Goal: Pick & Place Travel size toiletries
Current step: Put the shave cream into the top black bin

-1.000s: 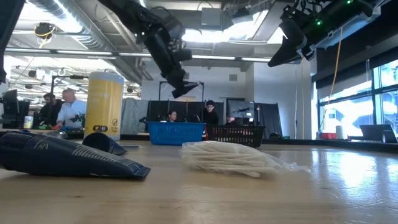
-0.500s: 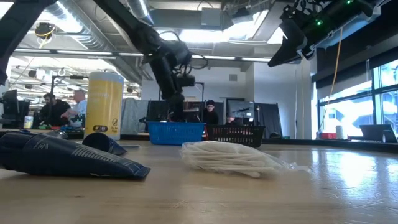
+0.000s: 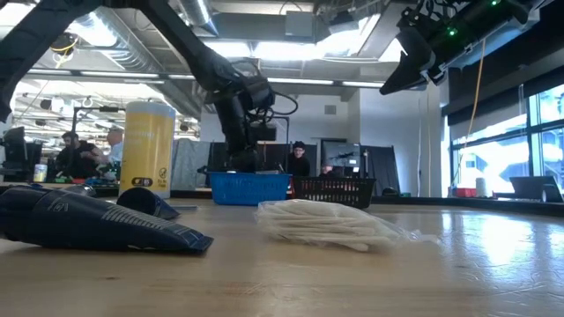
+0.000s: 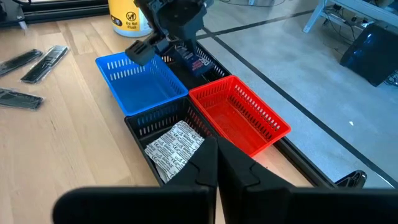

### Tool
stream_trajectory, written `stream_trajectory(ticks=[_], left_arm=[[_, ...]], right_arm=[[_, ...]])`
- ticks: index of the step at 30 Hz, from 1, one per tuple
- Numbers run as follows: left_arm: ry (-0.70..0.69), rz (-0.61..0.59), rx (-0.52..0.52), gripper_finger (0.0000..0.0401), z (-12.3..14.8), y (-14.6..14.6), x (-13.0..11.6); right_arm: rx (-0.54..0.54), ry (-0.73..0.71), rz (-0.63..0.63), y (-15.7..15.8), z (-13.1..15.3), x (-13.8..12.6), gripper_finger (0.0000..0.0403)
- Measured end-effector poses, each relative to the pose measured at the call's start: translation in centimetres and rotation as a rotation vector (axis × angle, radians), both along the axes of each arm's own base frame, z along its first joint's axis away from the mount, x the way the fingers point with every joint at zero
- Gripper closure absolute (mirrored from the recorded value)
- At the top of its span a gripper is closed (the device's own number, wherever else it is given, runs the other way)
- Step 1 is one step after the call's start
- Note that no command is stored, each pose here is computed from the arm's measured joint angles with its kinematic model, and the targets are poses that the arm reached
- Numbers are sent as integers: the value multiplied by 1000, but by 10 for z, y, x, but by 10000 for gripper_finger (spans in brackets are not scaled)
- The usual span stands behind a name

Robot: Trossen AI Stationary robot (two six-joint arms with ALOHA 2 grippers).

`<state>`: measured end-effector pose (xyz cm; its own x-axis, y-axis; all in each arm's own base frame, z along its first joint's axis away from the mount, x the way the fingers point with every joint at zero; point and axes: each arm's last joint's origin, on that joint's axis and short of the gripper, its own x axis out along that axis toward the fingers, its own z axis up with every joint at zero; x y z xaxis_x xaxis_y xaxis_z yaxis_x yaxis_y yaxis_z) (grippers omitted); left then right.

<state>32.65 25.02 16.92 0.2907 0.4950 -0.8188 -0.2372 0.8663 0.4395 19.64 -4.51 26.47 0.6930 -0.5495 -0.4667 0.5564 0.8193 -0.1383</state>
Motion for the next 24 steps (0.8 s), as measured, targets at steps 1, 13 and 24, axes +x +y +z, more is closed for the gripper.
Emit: stream_trajectory(ticks=[1, 13, 24], left_arm=[[6, -2, -2, 249, -2, 0, 0], [38, 18, 3, 249, -10, 5, -2], [38, 26, 3, 248, -10, 8, -4]], right_arm=[[0, 0, 0, 0, 0, 0, 399], [0, 0, 0, 0, 0, 0, 401], [1, -1, 1, 0, 0, 0, 401]])
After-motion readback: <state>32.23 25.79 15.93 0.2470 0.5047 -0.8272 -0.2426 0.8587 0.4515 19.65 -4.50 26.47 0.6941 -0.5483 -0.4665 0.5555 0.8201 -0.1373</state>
